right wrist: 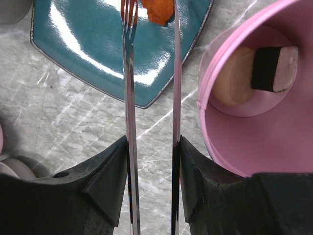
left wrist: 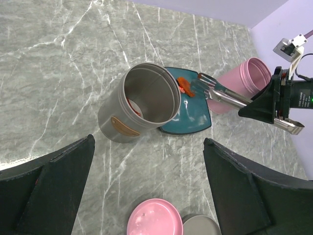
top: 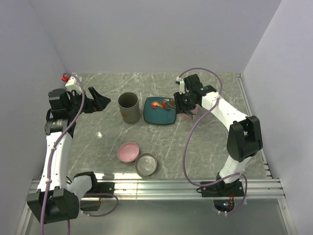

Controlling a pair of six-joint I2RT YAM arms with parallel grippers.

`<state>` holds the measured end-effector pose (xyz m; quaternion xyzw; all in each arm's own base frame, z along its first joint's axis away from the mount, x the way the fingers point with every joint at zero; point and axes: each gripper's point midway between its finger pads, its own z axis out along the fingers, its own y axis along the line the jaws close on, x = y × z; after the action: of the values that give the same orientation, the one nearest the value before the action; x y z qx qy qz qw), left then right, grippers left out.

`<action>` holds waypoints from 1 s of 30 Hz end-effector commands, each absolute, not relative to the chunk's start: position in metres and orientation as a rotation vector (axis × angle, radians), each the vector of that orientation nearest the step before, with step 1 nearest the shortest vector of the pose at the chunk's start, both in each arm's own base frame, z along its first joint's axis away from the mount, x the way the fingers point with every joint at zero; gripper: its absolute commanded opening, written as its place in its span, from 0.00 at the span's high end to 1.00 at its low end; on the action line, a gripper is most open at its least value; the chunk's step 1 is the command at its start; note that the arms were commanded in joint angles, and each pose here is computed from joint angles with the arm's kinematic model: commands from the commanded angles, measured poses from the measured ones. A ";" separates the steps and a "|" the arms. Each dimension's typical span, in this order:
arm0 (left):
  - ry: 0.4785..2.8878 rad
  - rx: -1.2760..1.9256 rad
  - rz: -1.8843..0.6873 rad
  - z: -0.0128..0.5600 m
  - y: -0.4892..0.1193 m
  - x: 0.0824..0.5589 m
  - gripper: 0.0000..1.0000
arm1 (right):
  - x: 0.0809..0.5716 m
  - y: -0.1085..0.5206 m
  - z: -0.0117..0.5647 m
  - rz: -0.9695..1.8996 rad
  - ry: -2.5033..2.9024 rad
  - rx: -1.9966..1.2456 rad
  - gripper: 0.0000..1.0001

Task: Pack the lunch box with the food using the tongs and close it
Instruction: Pick up the fake food from the plate.

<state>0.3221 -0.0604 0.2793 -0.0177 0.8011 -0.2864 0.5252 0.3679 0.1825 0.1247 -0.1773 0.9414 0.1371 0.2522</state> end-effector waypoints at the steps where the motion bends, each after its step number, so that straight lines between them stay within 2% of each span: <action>1: 1.879 -0.021 -0.699 0.293 -0.062 0.324 0.00 | 0.388 0.190 0.143 0.395 2.489 -0.461 0.50; 30: 1.889 -0.022 -0.688 0.287 -0.061 0.324 0.01 | 0.390 0.192 0.116 0.271 2.565 -0.501 0.49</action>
<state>0.3239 -0.0601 0.2763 -0.0193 0.8035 -0.2866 0.5214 0.3813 0.1936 0.1070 -0.1837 0.9466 0.1157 0.2384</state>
